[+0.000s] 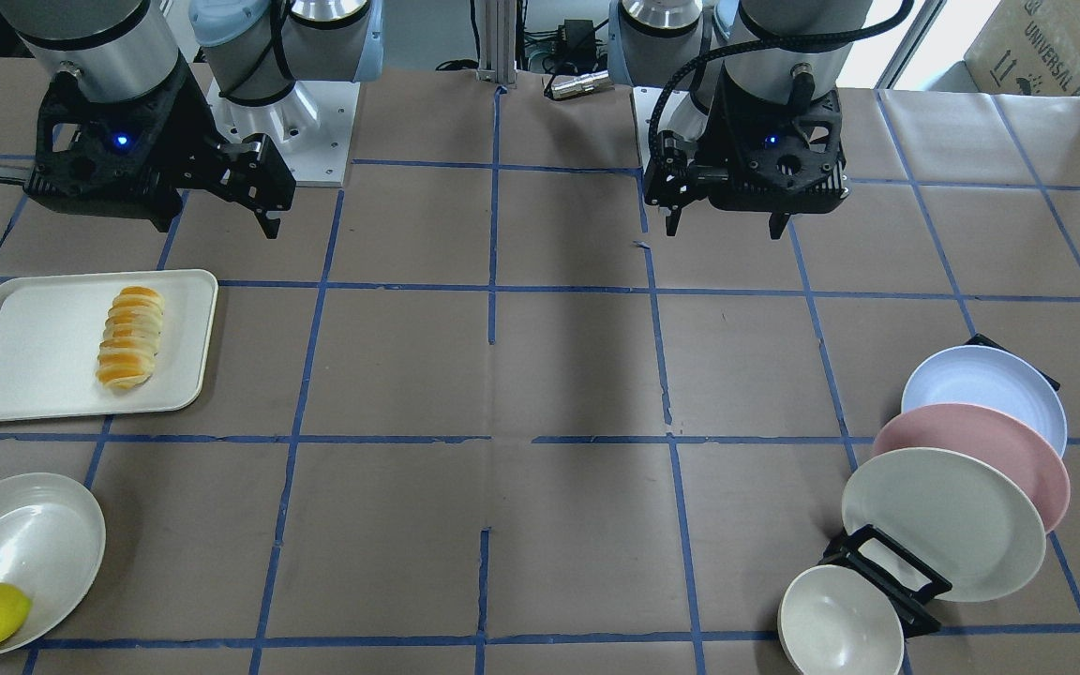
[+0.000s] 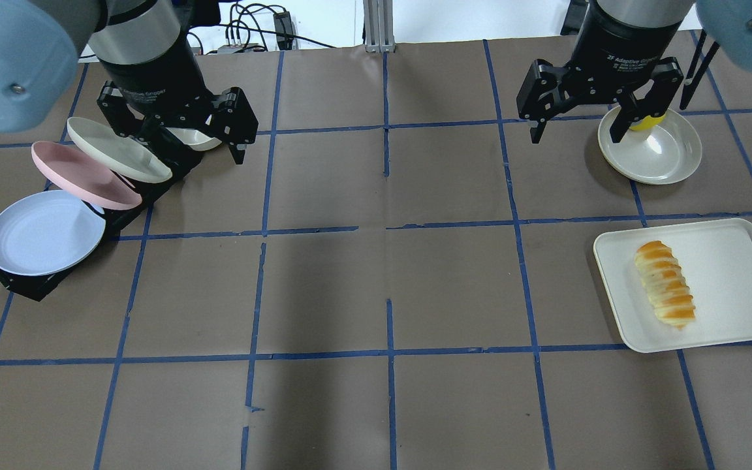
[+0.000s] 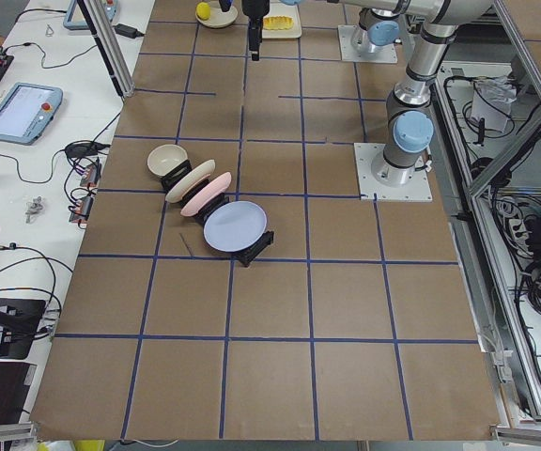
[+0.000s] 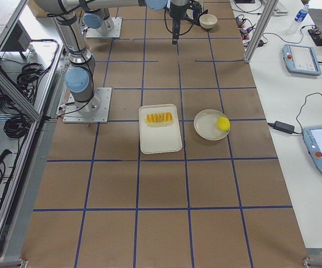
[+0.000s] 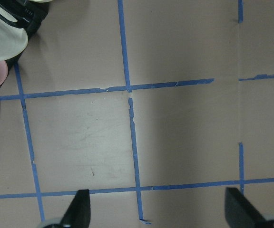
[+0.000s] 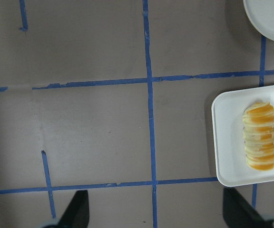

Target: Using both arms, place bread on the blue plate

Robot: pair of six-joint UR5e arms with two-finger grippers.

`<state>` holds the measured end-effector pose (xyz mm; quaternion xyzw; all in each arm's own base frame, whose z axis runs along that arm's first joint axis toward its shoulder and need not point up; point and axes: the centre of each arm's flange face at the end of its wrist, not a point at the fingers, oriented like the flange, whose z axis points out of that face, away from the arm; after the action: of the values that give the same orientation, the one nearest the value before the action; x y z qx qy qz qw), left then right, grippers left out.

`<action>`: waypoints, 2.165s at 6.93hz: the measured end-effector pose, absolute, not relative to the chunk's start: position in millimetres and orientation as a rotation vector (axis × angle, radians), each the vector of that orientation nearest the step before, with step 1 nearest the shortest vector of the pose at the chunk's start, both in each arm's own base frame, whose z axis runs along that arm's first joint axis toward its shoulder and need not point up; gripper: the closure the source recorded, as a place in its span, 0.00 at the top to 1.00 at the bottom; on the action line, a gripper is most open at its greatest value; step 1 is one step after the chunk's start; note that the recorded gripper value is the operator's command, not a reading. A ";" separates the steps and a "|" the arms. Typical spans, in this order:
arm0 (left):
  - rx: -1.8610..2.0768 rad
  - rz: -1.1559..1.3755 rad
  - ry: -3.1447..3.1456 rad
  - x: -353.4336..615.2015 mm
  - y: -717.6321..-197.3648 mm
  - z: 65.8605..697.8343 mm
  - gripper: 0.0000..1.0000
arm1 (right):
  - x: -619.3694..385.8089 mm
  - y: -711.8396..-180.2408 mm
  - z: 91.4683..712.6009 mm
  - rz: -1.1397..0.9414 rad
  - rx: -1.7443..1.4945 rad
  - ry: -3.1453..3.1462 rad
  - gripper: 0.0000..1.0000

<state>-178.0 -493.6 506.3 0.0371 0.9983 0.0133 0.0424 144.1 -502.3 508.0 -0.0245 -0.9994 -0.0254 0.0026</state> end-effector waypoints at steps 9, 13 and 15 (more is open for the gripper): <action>0.231 0.104 3.143 48.1 -511.6 519.9 1.00 | 141.0 -502.6 508.0 -0.084 -0.075 -3.135 1.00; 0.381 0.146 3.283 268.9 -518.1 449.4 1.00 | 132.2 -504.8 514.6 -0.076 -0.125 -3.145 1.00; 0.491 0.107 3.337 362.5 -560.0 395.0 1.00 | 123.7 -507.9 517.4 -0.063 -0.141 -3.129 0.97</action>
<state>362.5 -560.0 395.0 0.1445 0.9821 0.0315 -0.1165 123.7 -507.9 517.4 -0.0451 -0.9988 -0.0201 0.0042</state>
